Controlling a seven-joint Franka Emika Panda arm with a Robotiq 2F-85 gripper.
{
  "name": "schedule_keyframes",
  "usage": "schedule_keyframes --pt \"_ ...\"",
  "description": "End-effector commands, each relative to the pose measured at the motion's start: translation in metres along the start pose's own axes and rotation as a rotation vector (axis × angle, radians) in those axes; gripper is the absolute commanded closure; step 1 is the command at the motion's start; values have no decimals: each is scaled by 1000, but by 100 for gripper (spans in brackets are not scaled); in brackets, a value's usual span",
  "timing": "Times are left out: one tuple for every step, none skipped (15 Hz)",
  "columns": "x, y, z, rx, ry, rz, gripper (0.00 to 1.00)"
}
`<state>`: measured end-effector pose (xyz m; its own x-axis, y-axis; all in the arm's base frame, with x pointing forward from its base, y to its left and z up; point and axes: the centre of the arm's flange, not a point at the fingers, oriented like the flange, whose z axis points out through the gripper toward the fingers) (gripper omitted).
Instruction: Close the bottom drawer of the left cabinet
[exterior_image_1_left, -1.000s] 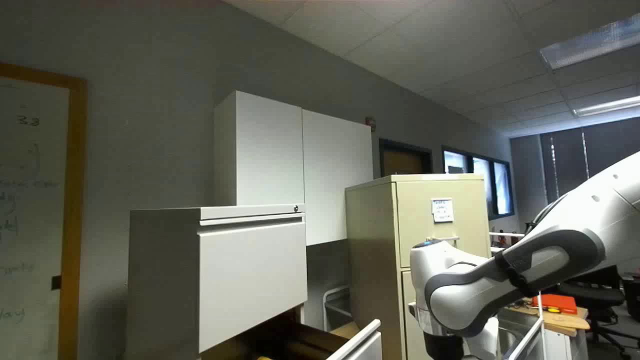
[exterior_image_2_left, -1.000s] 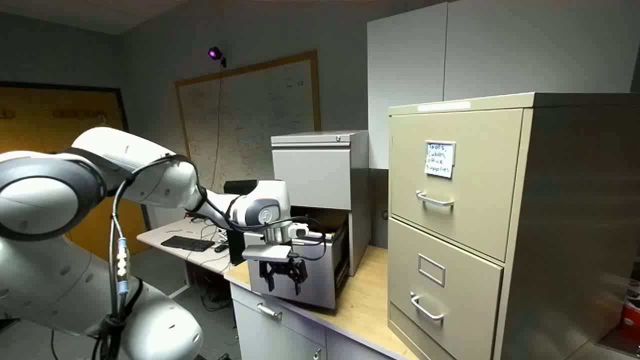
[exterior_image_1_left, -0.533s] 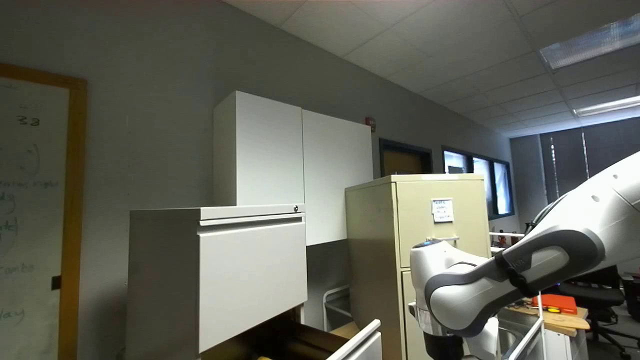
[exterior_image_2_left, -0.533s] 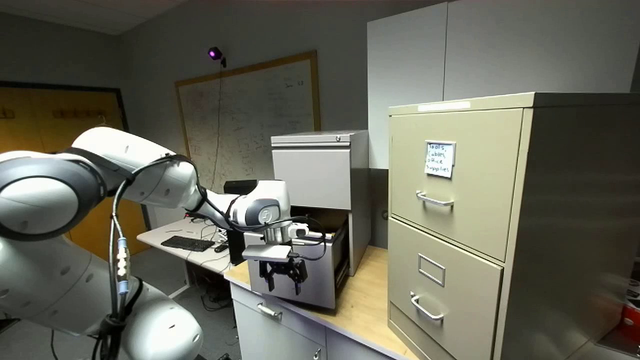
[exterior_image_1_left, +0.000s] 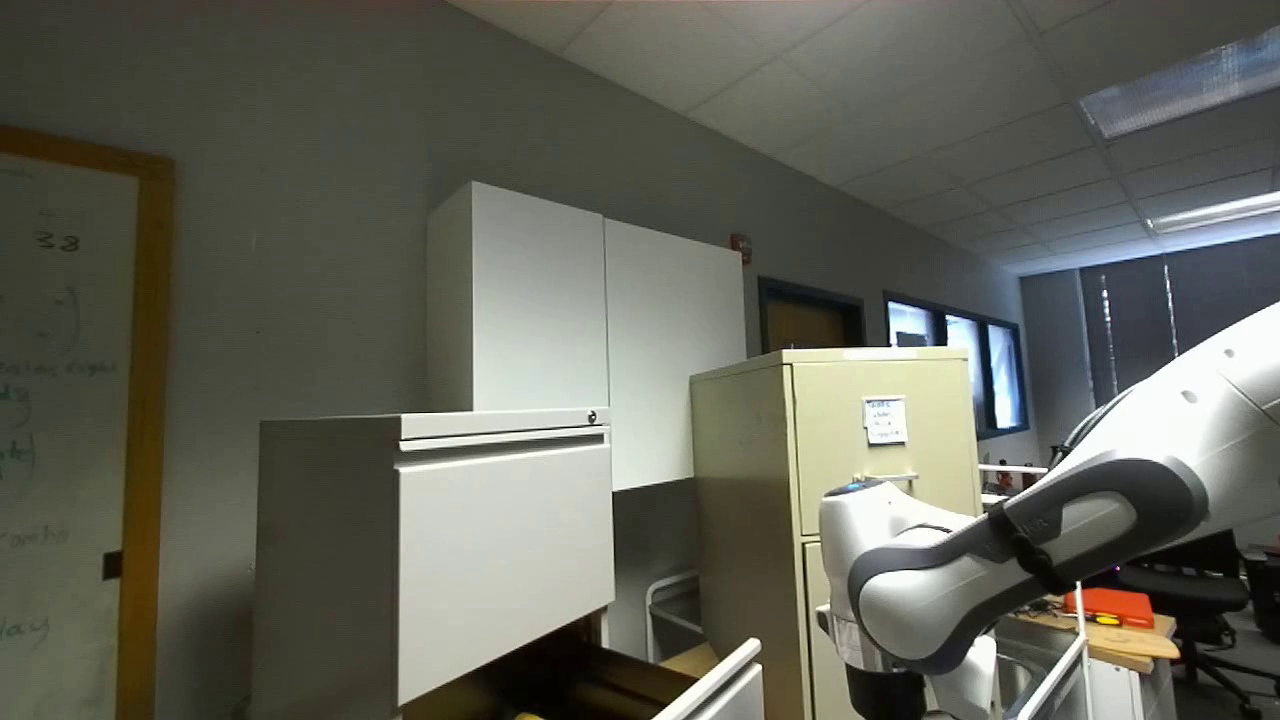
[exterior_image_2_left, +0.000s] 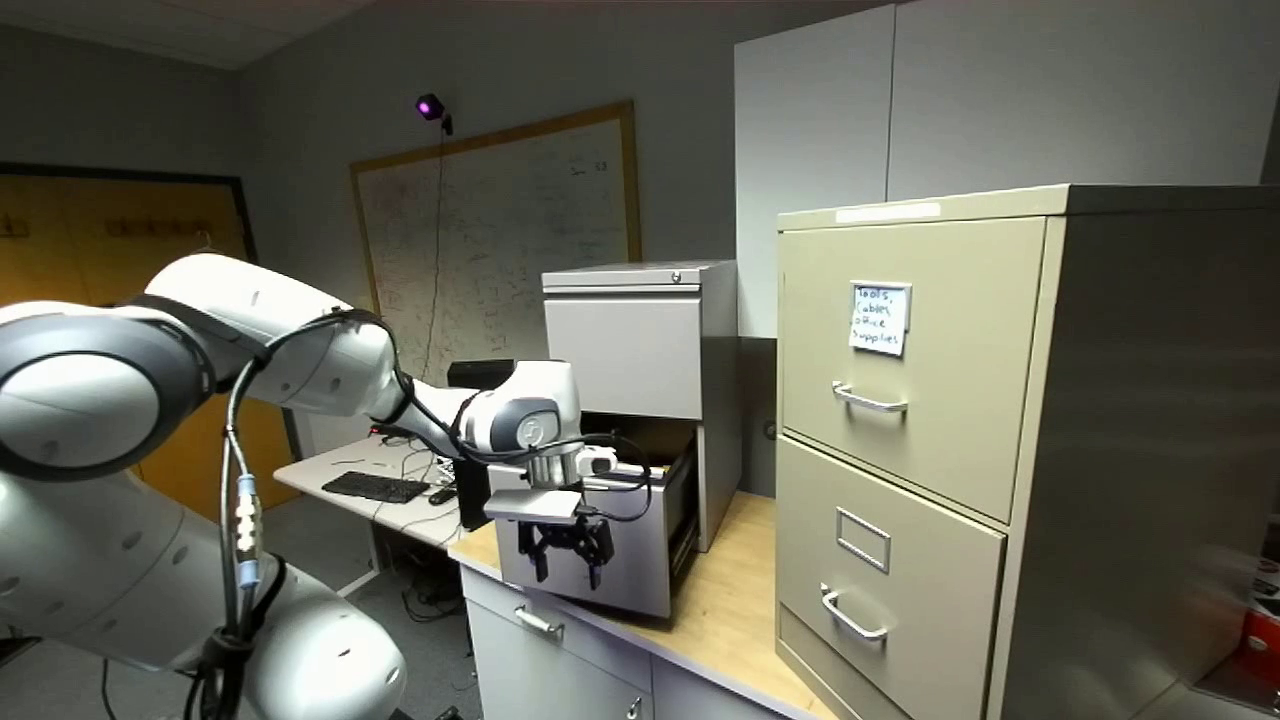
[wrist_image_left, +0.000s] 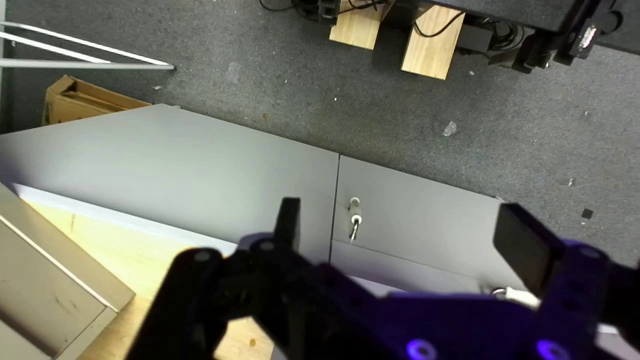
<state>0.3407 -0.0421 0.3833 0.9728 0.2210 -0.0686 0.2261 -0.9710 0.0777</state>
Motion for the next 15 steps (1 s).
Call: schedule_keyframes --pt "14 -6 -5 15 27 12 25" --pt "18 -8 -7 24 36 15 27" --pt "23 -12 -9 40 48 15 33" --pt "27 -15 -12 53 64 14 41" --pt "33 -17 -14 65 87 14 51" --pt "39 -20 -17 80 110 13 58" --pt "44 -22 -21 93 131 15 66" --pt "50 -24 -25 104 157 18 73" --pt "56 -26 -28 112 183 22 80" --pt "63 -27 -32 120 211 25 89" --pt "73 -29 -34 123 235 32 95" --pt "80 -29 -36 128 253 38 100" --pt "90 -30 -37 135 270 43 100" --pt "98 -31 -36 150 284 47 100" --pt "106 -32 -34 164 296 53 100"
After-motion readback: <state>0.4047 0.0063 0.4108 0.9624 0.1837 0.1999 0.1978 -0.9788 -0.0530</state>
